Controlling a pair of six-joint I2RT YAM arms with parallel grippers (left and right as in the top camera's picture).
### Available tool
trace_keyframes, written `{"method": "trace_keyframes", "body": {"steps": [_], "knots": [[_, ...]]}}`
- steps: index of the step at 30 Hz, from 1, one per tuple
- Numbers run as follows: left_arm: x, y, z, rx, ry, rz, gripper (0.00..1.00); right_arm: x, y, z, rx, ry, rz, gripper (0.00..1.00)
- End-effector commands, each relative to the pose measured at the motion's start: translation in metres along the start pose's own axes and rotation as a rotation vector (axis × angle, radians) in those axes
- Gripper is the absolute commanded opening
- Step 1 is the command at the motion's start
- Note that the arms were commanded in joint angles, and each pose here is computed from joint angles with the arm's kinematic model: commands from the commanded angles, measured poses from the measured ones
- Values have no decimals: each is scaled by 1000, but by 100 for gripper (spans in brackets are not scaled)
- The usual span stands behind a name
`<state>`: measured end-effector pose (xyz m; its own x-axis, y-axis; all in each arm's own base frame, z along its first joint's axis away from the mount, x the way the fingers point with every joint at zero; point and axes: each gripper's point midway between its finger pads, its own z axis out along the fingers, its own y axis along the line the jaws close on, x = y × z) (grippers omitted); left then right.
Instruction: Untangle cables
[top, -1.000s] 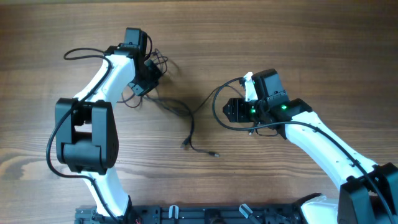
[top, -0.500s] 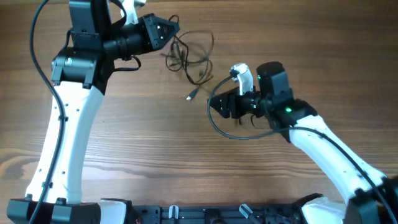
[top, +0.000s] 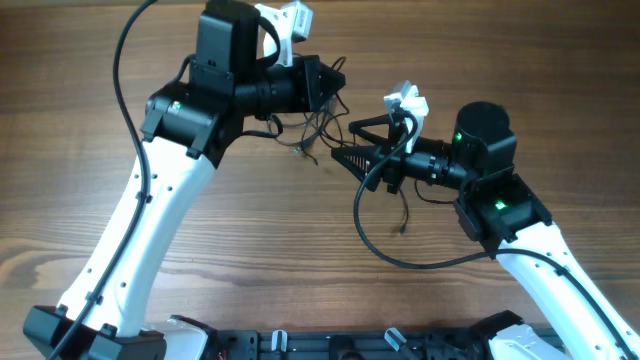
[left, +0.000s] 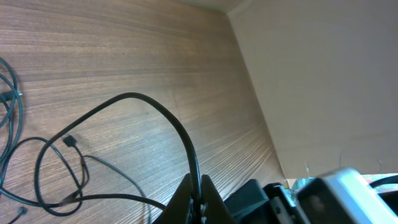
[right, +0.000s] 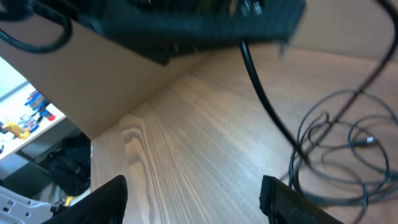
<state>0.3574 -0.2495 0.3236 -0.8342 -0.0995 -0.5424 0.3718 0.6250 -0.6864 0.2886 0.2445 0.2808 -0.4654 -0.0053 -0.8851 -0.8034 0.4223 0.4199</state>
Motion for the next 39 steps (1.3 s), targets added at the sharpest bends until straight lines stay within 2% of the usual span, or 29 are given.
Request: {"method": "trace_keyframes", "body": {"steps": [1,2,5,8,9,10,11,12,13,15,17,18,20,22,23,27,29,33,34,37,39], "knots": [[2,0,5,-5,9,21,4,-11,-2,-3,32,-30,-48,67],[4,-2,5,6,20,18,4,-11,-6,-3,54,-35,-47,62],[14,-19,4,108,77,16,4,-14,-16,-4,111,-48,-46,61],[26,-39,-1,225,145,3,4,-15,-31,-5,189,-61,-41,54],[27,-42,-2,241,156,-12,4,-15,-31,-5,189,-61,-41,47],[28,-43,-2,245,159,-15,4,-15,-31,-5,189,-60,-39,28],[28,-42,-2,245,158,-15,4,-15,-31,-5,189,-60,-37,16],[27,-41,-2,239,155,-15,4,-15,-31,-5,189,-59,-35,6],[25,-38,-1,222,145,-15,4,-13,-31,-5,190,-53,-30,4],[17,-12,4,74,85,-24,20,1,-43,-7,250,-11,48,4],[12,16,4,-80,37,-42,21,21,-60,-13,355,49,125,4],[11,24,3,-125,24,-46,24,28,-66,-16,393,69,141,4],[7,42,0,-226,-6,-52,51,36,-77,-22,466,92,159,4],[4,68,-8,-377,-48,-60,52,26,-81,-28,509,53,135,4],[4,80,-11,-442,-55,-66,47,2,-72,-32,493,-30,85,4],[15,100,7,-479,8,-97,46,-86,-20,-62,409,-354,-117,4],[24,118,24,-504,62,-124,47,-115,-5,-88,438,-498,-129,4],[44,132,68,-413,182,-179,52,-115,-1,-95,442,-514,-98,4],[51,128,82,-341,223,-201,55,-113,-3,-94,440,-508,-72,4],[71,113,113,-148,341,-318,56,-110,-5,-93,444,-495,-60,4],[84,129,116,-205,378,-351,52,-108,-7,-92,451,-489,-54,4]]}}
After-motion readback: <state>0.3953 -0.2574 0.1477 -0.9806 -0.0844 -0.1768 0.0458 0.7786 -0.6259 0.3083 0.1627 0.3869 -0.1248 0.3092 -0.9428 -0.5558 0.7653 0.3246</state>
